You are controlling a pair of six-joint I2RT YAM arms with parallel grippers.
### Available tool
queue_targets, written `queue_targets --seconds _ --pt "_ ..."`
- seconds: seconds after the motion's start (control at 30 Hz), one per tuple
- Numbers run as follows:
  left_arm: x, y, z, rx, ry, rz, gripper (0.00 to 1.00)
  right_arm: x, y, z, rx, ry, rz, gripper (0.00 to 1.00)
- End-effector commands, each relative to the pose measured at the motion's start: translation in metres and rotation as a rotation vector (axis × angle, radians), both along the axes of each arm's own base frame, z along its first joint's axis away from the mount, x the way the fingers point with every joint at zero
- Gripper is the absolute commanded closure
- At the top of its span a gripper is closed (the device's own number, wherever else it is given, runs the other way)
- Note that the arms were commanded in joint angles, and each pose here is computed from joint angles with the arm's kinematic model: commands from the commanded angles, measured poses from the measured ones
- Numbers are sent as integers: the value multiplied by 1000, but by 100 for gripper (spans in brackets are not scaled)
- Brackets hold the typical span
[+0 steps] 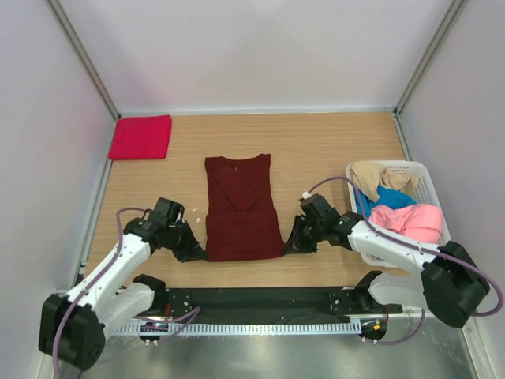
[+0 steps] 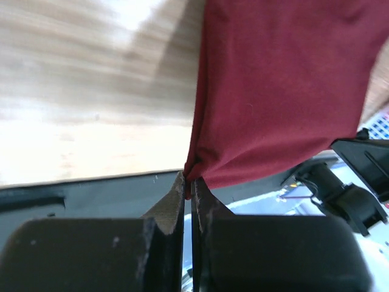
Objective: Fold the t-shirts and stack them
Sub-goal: Fold the tshirt
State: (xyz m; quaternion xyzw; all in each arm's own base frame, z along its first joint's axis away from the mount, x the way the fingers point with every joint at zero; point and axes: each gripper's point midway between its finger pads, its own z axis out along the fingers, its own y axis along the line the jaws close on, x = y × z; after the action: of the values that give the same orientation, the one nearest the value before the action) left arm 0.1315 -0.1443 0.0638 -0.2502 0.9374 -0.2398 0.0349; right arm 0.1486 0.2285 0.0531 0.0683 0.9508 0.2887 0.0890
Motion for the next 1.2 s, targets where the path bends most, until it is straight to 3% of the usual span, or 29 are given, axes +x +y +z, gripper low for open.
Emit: queue_targets --seconds 0.0,0.2,0.3,0.43,0.83,1.17 --pt "-24 15 10 52 50 37 100 -14 -25 -4 -107 22 -28 99" --pt "-34 11 27 2 48 51 100 -21 -23 25 -80 -11 -6 99" --pt "-23 11 50 1 -17 61 100 -13 -20 48 -73 -54 1 99" --pt "5 10 85 34 -84 64 100 6 -5 79 -66 -104 46 99" --pt "105 2 127 111 -181 32 100 92 17 121 -74 -165 72 99" --pt "171 -3 121 88 -164 26 100 151 16 118 -21 -118 60 99"
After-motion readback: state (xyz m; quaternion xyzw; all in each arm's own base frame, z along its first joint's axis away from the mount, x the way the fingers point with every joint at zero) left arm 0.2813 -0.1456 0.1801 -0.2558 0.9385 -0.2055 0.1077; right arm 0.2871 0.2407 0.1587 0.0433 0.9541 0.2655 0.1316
